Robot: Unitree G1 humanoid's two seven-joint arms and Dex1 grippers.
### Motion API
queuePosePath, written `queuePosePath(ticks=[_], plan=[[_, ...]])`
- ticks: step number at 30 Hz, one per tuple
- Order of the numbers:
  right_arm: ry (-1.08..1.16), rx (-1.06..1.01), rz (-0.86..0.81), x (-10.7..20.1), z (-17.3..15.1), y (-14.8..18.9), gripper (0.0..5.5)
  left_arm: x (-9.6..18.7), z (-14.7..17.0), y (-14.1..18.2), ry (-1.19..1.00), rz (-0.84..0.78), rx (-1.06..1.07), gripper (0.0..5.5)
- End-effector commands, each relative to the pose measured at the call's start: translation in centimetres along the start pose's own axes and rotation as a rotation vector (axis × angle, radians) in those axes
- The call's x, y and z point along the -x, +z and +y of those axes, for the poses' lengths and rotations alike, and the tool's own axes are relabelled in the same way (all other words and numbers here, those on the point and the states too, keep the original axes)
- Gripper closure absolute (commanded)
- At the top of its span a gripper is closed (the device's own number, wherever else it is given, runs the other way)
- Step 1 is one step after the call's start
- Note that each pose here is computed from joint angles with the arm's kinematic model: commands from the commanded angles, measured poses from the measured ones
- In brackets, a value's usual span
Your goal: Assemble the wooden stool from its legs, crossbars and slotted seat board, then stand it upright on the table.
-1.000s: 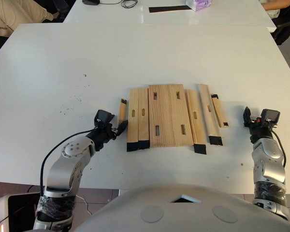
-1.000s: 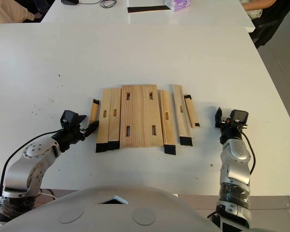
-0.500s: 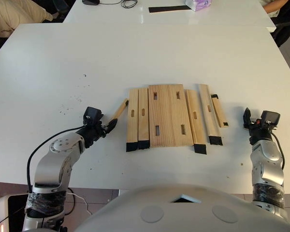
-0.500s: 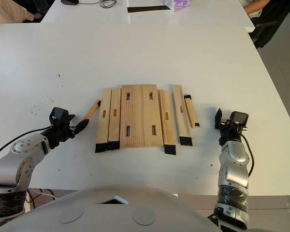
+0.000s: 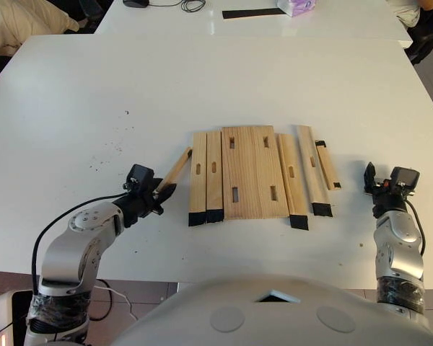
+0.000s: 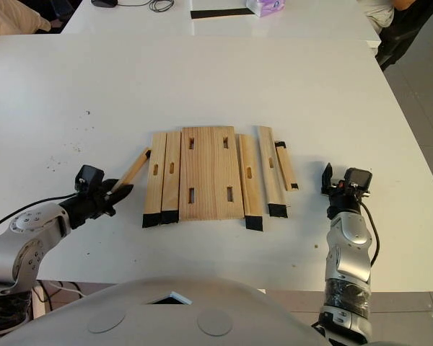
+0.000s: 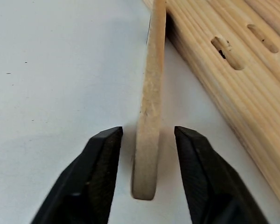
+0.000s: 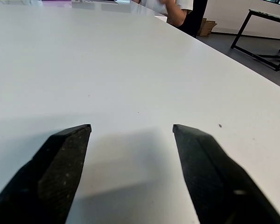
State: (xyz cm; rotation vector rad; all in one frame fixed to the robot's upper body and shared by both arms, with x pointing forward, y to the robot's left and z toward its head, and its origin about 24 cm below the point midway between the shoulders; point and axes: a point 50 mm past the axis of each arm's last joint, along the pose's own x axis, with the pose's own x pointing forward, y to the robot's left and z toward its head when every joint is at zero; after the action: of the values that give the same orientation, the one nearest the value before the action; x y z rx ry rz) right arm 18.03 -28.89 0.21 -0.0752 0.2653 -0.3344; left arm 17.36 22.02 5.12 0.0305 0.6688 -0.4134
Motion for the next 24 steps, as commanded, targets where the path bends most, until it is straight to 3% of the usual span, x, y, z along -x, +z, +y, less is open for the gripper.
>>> queuePosePath(ticks=[1,8,12,16,20,24], plan=[[0.000,-0.009,0.029,0.3,0.1,-0.5,2.24,-0.1,1.0,-0.4,0.060,0.027,0.026,4.04],[-0.001,-0.008,0.025,0.2,0.1,-0.4,2.24,-0.3,2.6,1.1,0.117,-0.027,0.013,5.08],[-0.004,-0.008,0.022,0.2,0.0,-0.3,2.24,-0.3,3.1,2.7,0.103,-0.093,0.032,5.08],[-0.004,-0.005,-0.012,-0.2,-0.3,0.8,2.24,0.1,3.1,6.6,0.058,-0.291,-0.011,5.08],[0.115,-0.031,-0.089,-1.5,0.4,3.9,2.24,1.0,1.9,10.5,0.058,-0.510,-0.179,5.08],[0.542,-0.277,-0.193,-0.7,4.7,10.9,2.24,1.4,-1.4,13.8,0.008,-0.726,-0.397,5.08]])
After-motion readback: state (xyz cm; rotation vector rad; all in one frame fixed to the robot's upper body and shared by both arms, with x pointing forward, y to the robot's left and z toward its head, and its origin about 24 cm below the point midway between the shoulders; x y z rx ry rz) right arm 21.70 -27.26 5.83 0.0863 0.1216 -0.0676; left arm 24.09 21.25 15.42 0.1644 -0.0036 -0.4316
